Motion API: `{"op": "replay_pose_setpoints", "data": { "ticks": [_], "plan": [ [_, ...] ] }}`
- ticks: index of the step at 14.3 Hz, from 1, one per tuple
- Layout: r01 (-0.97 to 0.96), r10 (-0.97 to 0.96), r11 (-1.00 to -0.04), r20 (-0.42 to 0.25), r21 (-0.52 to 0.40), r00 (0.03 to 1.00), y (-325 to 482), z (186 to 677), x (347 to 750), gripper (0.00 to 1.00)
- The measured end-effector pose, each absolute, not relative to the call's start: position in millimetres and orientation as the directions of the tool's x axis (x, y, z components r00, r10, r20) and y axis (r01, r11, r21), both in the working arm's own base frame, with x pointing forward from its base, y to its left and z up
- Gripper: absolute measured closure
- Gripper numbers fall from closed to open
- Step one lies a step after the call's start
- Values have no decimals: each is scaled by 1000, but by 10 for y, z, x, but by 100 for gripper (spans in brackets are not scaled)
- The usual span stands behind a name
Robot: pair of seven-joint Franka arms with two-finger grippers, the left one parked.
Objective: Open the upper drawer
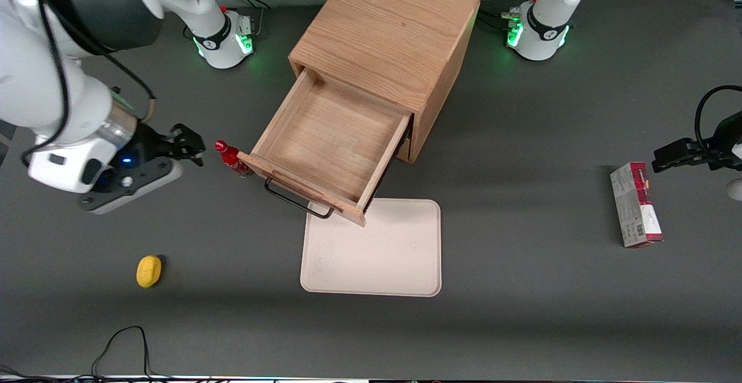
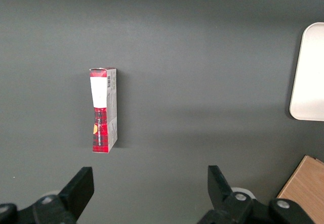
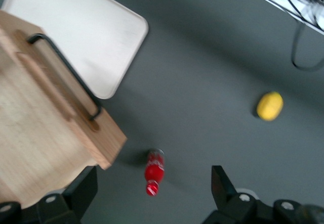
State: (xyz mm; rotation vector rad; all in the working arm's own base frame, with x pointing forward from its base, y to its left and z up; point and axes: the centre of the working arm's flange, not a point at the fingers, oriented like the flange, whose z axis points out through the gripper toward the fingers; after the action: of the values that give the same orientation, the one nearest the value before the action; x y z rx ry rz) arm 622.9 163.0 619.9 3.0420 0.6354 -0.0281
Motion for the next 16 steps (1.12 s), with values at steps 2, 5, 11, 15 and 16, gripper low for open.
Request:
{"op": "replay_pose_setpoints", "data": {
  "ticks": [2,5,11,15,16],
  "plan": [
    [333,333,-942,-16,29,943,1290,6230,6236,0],
    [240,240,-971,32,-2,970,593,6201,6216,0],
    [129,125,-990,69,-52,990,-219,6102,5870,0],
    [122,121,-992,54,-31,991,-290,5983,5786,0],
    [124,123,-992,44,-15,991,-304,5947,5782,0]
  ]
}}
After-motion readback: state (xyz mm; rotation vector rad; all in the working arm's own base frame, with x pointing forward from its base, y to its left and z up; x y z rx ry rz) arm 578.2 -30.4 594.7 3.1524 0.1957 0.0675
